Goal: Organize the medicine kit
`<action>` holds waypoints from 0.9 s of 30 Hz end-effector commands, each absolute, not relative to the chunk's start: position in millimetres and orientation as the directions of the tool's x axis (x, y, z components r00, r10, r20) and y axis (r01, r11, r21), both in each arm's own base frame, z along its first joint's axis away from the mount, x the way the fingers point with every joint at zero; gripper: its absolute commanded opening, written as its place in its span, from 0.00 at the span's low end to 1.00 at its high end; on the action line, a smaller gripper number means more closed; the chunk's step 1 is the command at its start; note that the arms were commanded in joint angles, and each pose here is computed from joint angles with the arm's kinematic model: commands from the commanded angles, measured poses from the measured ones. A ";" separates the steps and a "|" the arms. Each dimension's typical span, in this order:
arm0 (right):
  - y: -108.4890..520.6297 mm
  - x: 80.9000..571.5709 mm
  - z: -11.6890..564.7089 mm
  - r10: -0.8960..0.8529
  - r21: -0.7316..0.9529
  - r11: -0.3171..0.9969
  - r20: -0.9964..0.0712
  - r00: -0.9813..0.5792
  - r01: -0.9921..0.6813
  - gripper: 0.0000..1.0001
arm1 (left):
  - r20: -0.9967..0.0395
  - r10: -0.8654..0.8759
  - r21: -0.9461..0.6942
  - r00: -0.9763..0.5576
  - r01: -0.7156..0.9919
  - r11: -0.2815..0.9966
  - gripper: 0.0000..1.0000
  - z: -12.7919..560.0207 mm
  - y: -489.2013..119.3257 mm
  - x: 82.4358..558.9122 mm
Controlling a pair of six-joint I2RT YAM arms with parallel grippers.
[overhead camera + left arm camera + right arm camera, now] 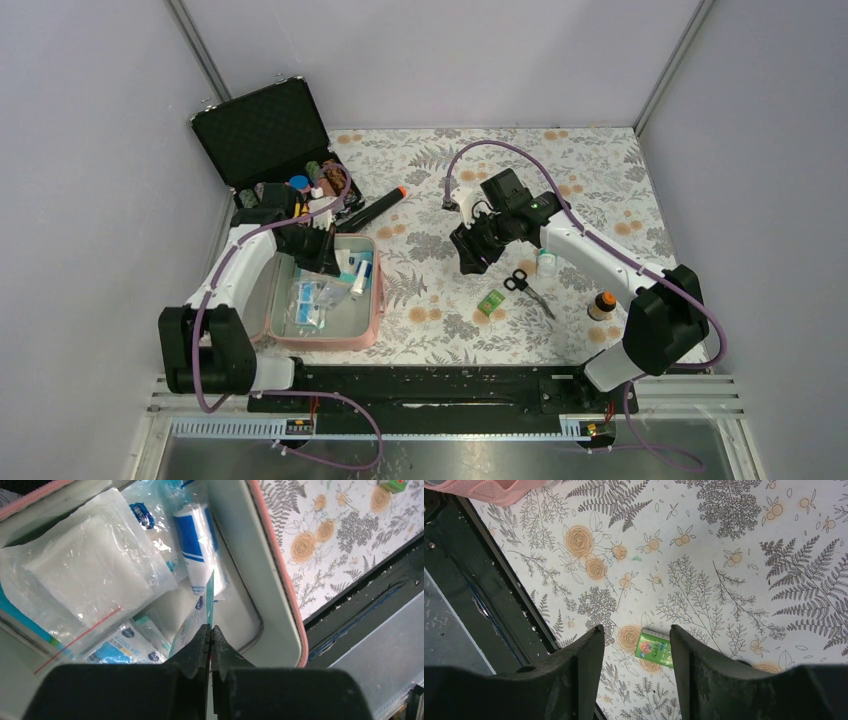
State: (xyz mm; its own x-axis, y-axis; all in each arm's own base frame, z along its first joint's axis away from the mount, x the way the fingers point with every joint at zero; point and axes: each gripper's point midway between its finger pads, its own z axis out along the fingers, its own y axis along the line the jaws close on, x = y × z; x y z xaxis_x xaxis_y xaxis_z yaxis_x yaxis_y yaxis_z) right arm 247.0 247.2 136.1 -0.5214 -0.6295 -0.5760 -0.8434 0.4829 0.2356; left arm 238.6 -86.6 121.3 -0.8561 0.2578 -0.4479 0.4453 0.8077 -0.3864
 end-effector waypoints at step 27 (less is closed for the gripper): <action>19.9 329.8 96.5 -0.182 -0.094 0.983 -0.421 -0.889 -0.157 0.88 | -0.611 -0.014 -0.171 -0.791 0.115 0.978 0.04 74.7 -27.9 301.5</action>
